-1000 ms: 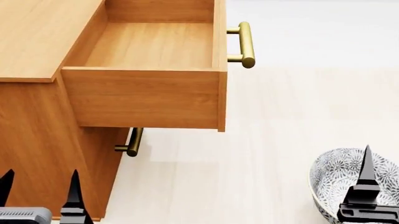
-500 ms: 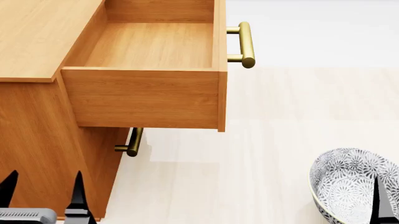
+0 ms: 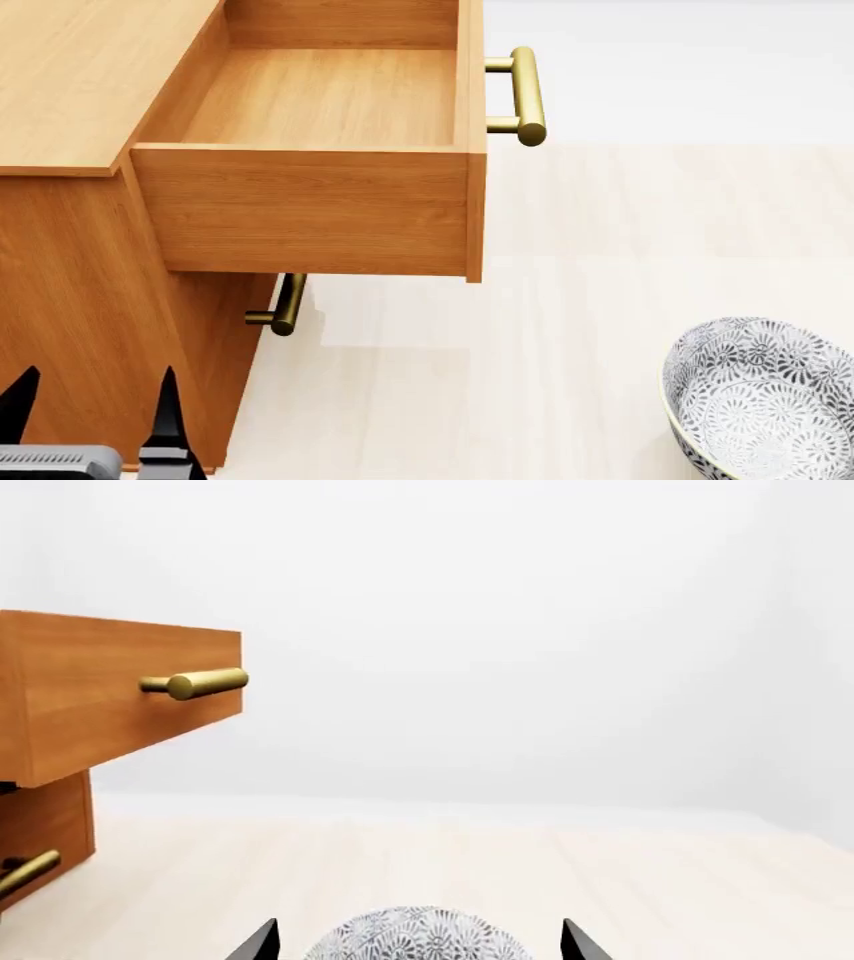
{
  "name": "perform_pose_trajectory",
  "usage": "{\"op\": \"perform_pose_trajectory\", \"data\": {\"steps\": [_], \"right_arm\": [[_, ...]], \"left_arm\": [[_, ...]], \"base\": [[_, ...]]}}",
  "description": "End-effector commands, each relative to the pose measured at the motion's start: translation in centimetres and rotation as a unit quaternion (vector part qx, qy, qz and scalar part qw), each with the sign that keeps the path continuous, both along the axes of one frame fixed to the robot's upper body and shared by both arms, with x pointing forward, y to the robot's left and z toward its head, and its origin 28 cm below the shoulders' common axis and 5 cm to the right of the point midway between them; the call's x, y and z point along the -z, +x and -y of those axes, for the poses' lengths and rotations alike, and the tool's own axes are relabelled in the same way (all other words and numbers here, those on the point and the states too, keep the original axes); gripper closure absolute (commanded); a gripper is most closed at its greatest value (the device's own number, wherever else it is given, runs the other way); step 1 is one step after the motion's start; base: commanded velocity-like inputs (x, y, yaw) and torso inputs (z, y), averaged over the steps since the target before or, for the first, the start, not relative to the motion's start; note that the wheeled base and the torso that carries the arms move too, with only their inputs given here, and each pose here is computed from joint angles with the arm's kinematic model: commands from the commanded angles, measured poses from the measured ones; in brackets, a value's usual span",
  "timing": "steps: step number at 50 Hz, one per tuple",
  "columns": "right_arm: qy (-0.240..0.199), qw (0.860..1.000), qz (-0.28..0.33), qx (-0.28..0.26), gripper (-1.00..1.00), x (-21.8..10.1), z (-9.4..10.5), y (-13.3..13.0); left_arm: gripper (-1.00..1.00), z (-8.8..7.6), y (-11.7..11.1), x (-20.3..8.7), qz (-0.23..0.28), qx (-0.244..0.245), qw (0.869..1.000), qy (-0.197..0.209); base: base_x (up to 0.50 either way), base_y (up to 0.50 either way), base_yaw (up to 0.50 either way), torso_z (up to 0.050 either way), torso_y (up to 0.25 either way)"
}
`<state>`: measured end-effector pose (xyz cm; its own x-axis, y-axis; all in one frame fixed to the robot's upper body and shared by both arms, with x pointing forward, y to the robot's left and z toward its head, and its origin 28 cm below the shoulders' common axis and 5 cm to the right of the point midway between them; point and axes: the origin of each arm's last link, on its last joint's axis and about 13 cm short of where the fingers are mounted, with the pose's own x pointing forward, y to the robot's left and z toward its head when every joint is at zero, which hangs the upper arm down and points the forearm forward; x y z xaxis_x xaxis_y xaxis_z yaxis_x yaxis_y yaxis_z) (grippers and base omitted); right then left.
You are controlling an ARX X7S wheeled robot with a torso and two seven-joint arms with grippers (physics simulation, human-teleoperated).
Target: Put the ketchup in the top drawer of the cabinet.
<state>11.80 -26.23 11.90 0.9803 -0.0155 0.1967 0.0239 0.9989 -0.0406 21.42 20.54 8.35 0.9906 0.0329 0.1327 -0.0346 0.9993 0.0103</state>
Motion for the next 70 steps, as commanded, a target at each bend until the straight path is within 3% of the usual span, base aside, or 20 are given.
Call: {"op": "perform_pose_trajectory", "data": {"steps": [1,37,54,70], "right_arm": [[0.007,1.0,0.0,0.022,-1.0,1.1,-0.1,-2.2],[0.039,0.999,-0.019,0.029,-1.0,5.2,-2.1,-4.5],[0.047,0.998,-0.031,0.036,-1.0,8.3,-2.0,-3.9],[0.042,0.997,-0.034,0.048,-1.0,8.8,-2.0,-3.5]], "left_arm": [[-1.0,0.0,0.2,0.1,-0.002,0.001,1.0,-0.002],[-1.0,-0.2,0.3,0.6,-0.007,0.001,1.0,-0.007],[-1.0,-0.2,0.4,0.8,-0.009,0.001,1.0,-0.01],[-1.0,-0.3,0.5,1.0,-0.012,0.0,1.0,-0.013]], "base": [[0.0,0.0,0.0,0.0,0.0],[0.0,0.0,0.0,0.0,0.0],[0.0,0.0,0.0,0.0,0.0],[0.0,0.0,0.0,0.0,0.0]]}}
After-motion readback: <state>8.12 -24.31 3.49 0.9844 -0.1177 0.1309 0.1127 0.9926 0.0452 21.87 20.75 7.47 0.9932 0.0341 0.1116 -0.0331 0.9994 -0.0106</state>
